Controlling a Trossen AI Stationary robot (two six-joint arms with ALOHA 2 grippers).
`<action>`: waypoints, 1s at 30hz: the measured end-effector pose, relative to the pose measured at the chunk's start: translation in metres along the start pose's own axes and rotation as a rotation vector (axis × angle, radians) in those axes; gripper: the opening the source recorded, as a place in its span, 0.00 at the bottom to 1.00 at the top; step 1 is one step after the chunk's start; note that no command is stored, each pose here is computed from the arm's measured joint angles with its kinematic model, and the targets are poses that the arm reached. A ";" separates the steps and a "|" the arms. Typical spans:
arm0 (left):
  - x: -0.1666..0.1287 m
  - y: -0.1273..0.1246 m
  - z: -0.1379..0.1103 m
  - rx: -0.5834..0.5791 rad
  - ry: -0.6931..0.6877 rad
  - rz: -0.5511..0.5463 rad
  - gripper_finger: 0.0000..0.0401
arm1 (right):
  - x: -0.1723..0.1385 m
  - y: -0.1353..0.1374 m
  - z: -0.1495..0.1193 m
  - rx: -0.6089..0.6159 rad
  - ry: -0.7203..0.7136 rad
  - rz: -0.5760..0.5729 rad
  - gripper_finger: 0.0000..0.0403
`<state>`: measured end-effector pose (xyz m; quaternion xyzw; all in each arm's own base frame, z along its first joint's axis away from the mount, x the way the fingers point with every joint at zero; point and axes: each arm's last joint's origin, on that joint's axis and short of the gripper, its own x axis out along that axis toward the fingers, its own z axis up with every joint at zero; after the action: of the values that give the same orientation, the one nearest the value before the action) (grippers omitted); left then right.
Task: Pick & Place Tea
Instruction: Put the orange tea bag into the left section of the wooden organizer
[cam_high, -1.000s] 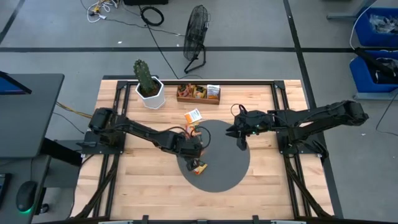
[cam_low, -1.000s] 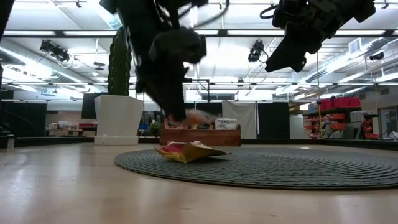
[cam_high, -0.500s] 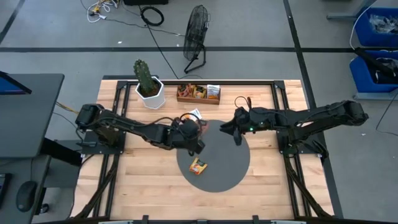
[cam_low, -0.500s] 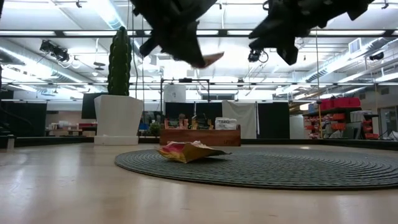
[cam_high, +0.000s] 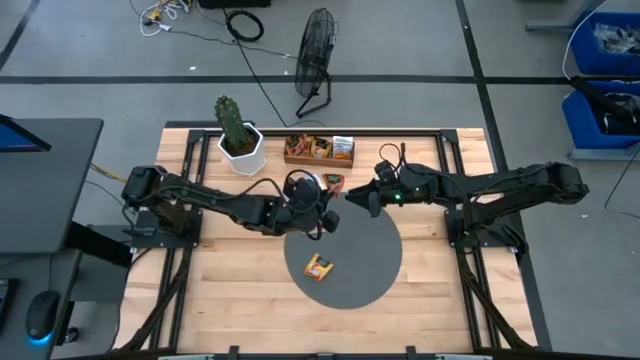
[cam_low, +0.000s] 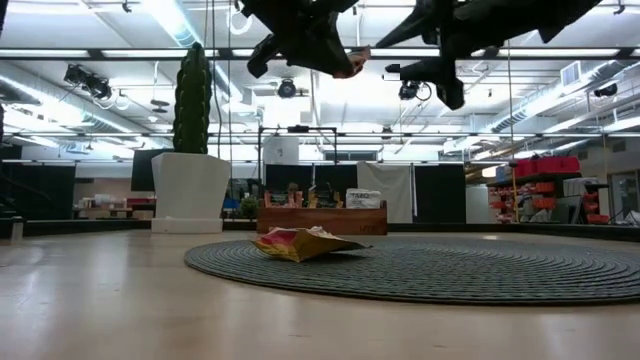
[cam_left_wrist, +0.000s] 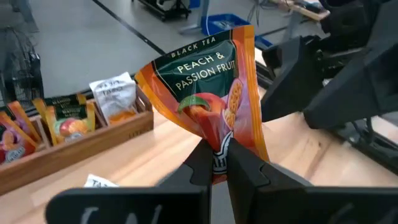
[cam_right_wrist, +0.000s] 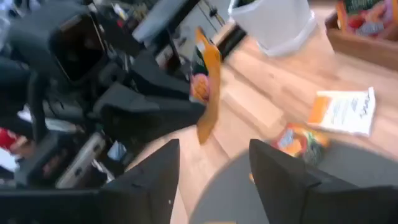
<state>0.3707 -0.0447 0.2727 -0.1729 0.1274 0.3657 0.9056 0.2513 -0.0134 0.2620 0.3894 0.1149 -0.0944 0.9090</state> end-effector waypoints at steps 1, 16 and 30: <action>0.001 0.001 0.001 -0.004 -0.004 0.005 0.07 | 0.001 0.000 0.002 0.002 -0.016 0.009 0.50; 0.009 0.007 0.006 -0.016 -0.014 0.030 0.07 | 0.019 -0.015 0.012 0.073 -0.094 -0.009 0.43; 0.014 0.011 0.010 -0.032 -0.024 0.039 0.07 | 0.024 -0.018 0.015 0.099 -0.123 0.007 0.30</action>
<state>0.3736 -0.0250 0.2745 -0.1806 0.1138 0.3874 0.8969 0.2713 -0.0390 0.2531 0.4278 0.0524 -0.1204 0.8943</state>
